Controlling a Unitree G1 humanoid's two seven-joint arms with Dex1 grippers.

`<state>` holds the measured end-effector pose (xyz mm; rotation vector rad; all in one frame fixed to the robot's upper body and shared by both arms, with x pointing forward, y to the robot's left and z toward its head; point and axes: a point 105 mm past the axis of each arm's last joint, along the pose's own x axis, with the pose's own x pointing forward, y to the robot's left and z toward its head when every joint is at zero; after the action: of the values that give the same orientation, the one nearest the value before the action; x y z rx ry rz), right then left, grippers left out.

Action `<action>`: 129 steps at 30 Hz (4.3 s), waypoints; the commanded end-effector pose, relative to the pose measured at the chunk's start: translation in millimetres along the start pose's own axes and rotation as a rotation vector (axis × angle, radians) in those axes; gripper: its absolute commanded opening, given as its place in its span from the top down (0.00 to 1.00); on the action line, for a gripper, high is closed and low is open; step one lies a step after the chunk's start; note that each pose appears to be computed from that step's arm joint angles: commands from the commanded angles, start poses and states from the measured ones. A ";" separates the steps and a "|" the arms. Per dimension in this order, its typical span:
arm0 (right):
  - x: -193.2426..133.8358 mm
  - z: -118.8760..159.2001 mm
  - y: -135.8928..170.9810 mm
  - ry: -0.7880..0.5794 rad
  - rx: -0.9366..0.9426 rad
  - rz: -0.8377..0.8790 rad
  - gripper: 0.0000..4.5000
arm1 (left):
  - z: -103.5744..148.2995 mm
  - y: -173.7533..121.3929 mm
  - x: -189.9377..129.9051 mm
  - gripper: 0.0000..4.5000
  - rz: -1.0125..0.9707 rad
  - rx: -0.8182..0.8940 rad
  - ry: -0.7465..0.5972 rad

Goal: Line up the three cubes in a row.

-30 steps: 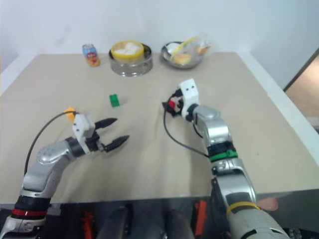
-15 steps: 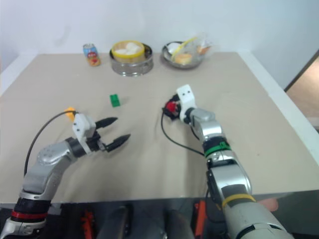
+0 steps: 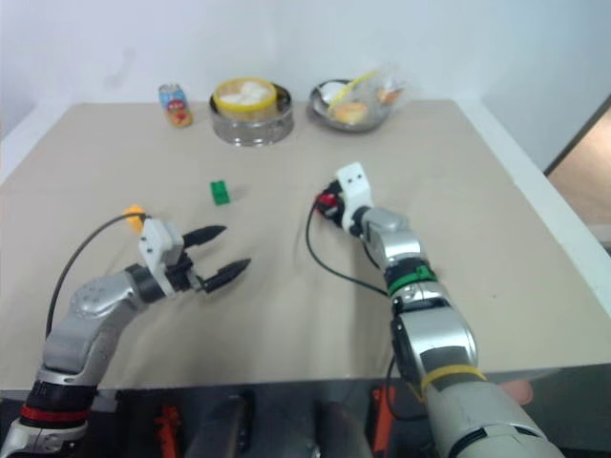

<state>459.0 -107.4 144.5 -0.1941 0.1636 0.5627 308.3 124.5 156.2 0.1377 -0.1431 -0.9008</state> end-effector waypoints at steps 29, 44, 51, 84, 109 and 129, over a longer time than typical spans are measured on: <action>-93.4 4.3 107.8 0.034 -0.405 0.852 0.72 | 8.4 -24.3 -21.4 0.00 -0.266 0.003 0.005; -90.1 -8.0 104.7 0.059 -0.409 0.852 0.72 | 9.2 -23.0 -21.9 0.00 -0.276 0.004 0.027; -89.8 -13.7 101.8 0.084 -0.399 0.846 0.72 | 9.2 -23.0 -20.7 0.00 -0.286 -0.002 0.029; -102.2 16.0 96.3 0.026 -0.404 0.795 0.01 | 11.3 -9.9 -19.4 0.00 -0.234 -0.007 0.026; -95.0 65.5 121.5 -0.293 -0.208 0.602 0.01 | -5.8 93.5 7.5 0.00 0.669 0.023 0.055; -92.8 63.5 107.4 -0.279 -0.250 0.555 0.01 | -20.6 98.9 56.3 0.00 0.845 -0.065 0.085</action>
<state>330.1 -51.7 197.9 -0.2955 -0.0797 1.1613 418.9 142.7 141.6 0.0372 -0.0254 -0.0738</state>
